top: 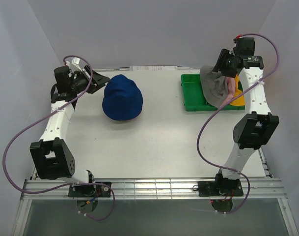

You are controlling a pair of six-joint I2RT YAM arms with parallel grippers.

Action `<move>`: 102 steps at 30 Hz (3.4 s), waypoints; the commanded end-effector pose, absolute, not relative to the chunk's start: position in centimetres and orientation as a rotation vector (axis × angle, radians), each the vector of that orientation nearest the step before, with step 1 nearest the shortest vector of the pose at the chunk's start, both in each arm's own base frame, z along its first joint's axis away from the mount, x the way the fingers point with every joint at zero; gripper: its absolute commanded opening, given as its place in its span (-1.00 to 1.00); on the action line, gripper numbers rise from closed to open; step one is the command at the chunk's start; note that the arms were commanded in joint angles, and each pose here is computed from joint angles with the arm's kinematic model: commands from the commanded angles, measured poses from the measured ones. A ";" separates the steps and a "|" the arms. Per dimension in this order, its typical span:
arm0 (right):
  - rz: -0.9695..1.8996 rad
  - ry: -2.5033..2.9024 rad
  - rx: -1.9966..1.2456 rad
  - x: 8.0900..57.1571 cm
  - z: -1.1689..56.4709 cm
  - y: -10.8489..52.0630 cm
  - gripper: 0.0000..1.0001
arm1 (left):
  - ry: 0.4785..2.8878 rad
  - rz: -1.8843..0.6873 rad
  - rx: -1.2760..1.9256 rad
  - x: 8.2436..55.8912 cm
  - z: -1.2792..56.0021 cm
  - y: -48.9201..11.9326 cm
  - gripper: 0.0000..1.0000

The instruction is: Stack the hats

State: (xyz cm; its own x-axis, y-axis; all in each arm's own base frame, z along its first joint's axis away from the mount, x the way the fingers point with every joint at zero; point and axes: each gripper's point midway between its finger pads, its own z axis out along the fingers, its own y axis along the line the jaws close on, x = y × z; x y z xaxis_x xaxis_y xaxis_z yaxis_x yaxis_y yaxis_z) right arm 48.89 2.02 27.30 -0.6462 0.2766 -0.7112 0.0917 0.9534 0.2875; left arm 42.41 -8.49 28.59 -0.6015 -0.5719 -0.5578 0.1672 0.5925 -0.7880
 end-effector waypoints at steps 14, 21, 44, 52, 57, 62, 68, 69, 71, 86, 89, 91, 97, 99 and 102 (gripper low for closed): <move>-0.067 2.368 0.339 50.5 21.7 -3.2 0.19 | 1.912 -1.125 -0.216 39.9 31.7 -10.7 0.27; -0.098 2.341 0.402 51.1 20.6 -3.8 0.22 | 1.915 -1.122 -0.216 40.0 31.6 -10.7 0.27; 0.148 2.234 0.362 52.8 24.2 0.2 -0.84 | 1.915 -1.105 -0.225 40.1 31.9 -10.6 0.27; 0.448 2.051 0.178 50.0 35.1 8.1 -0.84 | 1.825 -1.213 -0.162 39.5 34.8 -11.8 0.37; 0.635 1.927 0.090 46.8 41.2 12.9 -0.84 | 1.749 -1.322 -0.126 38.9 37.5 -13.4 0.42; 0.871 1.808 0.028 43.8 45.9 16.8 -0.84 | 1.721 -1.426 -0.086 38.6 38.5 -16.9 0.48; 1.084 1.679 -0.098 40.1 50.9 20.3 -0.84 | 1.702 -1.579 -0.147 39.1 38.2 -21.0 0.50; 1.118 1.671 -0.104 39.7 51.3 20.8 -0.84 | 1.701 -1.602 -0.163 39.2 38.0 -21.4 0.50; 1.169 1.653 -0.143 38.7 52.1 21.6 -0.84 | 1.684 -1.660 -0.200 39.0 38.3 -22.8 0.50; 1.286 1.606 -0.230 35.8 53.4 24.4 -0.84 | 1.623 -1.840 -0.370 38.3 39.8 -29.6 0.50; 1.293 1.607 -0.235 35.5 53.4 24.6 -0.84 | 1.610 -1.869 -0.383 38.3 40.1 -29.9 0.49; 1.294 1.610 -0.237 35.4 53.2 24.7 -0.84 | 1.600 -1.871 -0.391 38.4 40.3 -29.9 0.47; 1.290 1.633 -0.243 35.3 52.4 24.8 -0.84 | 1.572 -1.844 -0.390 38.3 40.6 -29.3 0.25; 1.296 1.642 -0.256 35.1 52.1 24.9 -0.84 | 1.563 -1.827 -0.394 38.5 40.6 -29.1 0.09; 1.299 1.680 -0.269 35.2 51.0 25.1 -0.84 | 1.565 -1.801 -0.385 38.9 40.2 -28.8 -0.10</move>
